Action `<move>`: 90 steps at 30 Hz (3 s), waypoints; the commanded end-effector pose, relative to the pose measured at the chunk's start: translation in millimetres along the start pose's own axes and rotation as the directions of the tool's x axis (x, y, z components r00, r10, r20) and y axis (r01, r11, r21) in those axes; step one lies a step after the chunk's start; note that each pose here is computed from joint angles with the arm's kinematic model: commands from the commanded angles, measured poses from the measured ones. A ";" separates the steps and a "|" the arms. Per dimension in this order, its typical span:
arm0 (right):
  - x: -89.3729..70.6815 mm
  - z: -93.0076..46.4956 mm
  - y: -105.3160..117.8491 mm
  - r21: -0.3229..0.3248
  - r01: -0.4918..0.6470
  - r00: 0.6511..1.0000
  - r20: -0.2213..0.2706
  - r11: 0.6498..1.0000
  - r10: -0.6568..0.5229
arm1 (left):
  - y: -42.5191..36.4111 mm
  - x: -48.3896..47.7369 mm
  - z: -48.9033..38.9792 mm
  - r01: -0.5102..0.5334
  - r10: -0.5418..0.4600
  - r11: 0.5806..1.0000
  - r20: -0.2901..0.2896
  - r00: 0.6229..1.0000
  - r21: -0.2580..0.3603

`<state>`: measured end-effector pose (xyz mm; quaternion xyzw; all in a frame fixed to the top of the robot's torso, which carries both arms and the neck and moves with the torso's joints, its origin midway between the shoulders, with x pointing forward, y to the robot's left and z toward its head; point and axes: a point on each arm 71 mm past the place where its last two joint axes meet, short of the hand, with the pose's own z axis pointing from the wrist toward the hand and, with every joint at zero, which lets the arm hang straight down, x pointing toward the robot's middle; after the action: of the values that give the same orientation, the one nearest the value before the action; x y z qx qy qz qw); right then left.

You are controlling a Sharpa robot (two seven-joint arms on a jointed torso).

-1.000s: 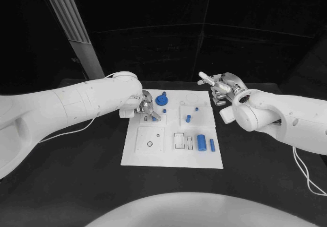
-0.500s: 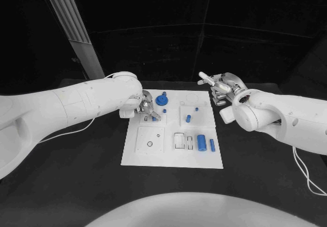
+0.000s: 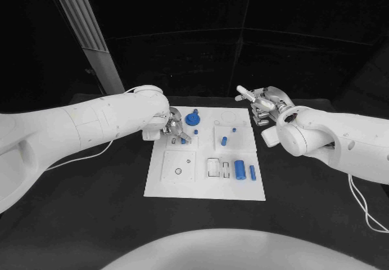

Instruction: Assemble the parts on the task board

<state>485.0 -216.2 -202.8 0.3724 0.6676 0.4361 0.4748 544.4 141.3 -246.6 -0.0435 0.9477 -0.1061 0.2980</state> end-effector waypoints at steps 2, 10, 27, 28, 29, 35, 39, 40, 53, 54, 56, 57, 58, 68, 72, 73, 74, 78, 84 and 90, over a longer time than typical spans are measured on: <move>0.3 0.2 1.4 -0.007 0.001 1.000 -0.005 1.000 -0.001 | 1.9 -0.4 0.9 0.000 0.000 1.000 0.013 1.000 -0.003; 0.3 0.2 1.4 -0.007 0.001 1.000 -0.005 1.000 -0.001 | 2.1 -0.8 0.9 0.002 -0.002 1.000 0.016 1.000 -0.003; 0.1 0.1 1.3 -0.006 0.001 1.000 -0.004 1.000 -0.001 | 1.4 -0.8 0.8 0.002 -0.002 1.000 0.015 1.000 0.016; 0.0 0.1 1.2 -0.006 0.001 1.000 -0.004 1.000 -0.001 | 1.4 -0.7 0.8 0.001 -0.002 1.000 0.014 1.000 0.017; 0.0 0.0 1.2 -0.005 0.001 1.000 -0.004 1.000 -0.001 | 1.4 -0.7 0.8 0.001 -0.002 1.000 0.014 1.000 0.017; -0.2 0.0 1.0 -0.004 0.002 1.000 -0.004 1.000 -0.002 | 1.6 -0.9 0.3 0.007 -0.008 1.000 0.024 1.000 0.020; -0.1 0.0 1.0 -0.003 0.002 1.000 -0.005 1.000 -0.002 | 1.7 -2.0 -0.3 0.020 -0.022 0.999 0.049 0.999 0.026; -0.1 0.0 1.0 -0.003 0.002 1.000 -0.005 1.000 -0.002 | 2.0 -2.4 -0.6 0.026 -0.028 0.999 0.059 0.998 0.029; 0.0 0.1 -1.3 0.003 0.002 1.000 -0.007 1.000 -0.002 | 5.4 -23.6 -26.0 0.072 -0.117 0.978 0.232 0.966 0.194; 0.1 0.1 -1.6 0.004 0.002 1.000 -0.007 1.000 -0.001 | 4.3 -26.8 -29.8 0.069 -0.123 0.974 0.247 0.961 0.215; 0.4 0.1 -2.0 0.005 0.001 1.000 -0.008 1.000 -0.001 | 2.6 -32.4 -35.8 0.061 -0.128 0.967 0.267 0.955 0.246; 0.6 0.0 -2.3 0.006 0.001 1.000 -0.009 1.000 -0.001 | 1.9 -35.9 -39.5 0.057 -0.131 0.964 0.279 0.951 0.260; 0.8 0.0 -2.5 0.006 0.001 1.000 -0.009 1.000 -0.001 | 1.3 -39.4 -43.1 0.052 -0.132 0.961 0.288 0.948 0.270; 0.8 -0.3 -3.5 0.010 0.001 1.000 -0.010 1.000 -0.001 | 11.7 -63.0 -59.4 0.031 -0.112 0.963 0.292 0.950 0.268; 1.8 -0.3 -3.1 0.009 0.000 1.000 -0.012 1.000 0.000 | 20.2 -70.9 -56.6 0.036 -0.104 0.971 0.280 0.954 0.236; 2.0 -0.2 -3.0 0.009 0.000 1.000 -0.013 1.000 0.000 | 22.2 -72.4 -55.4 0.038 -0.101 0.973 0.275 0.956 0.227; 2.2 -0.2 -3.0 0.009 0.000 1.000 -0.013 1.000 0.000 | 23.9 -73.4 -54.3 0.040 -0.099 0.975 0.270 0.958 0.218; 2.7 -0.2 -2.8 0.008 0.000 1.000 -0.014 1.000 0.000 | 33.5 -74.5 -47.7 0.048 -0.084 0.986 0.229 0.970 0.160; 2.8 -0.4 -2.6 0.008 0.000 1.000 -0.014 1.000 0.001 | 47.1 -68.2 -36.4 0.060 -0.076 0.993 0.171 0.982 0.099; 2.5 -0.6 -2.7 0.008 0.000 1.000 -0.014 1.000 0.001 | 51.3 -61.0 -27.9 0.063 -0.074 0.995 0.140 0.987 0.077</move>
<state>483.6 -216.1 -207.4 0.3755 0.6724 0.4322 0.4692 579.3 204.9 -199.5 -0.0832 0.9057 -0.1575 0.3847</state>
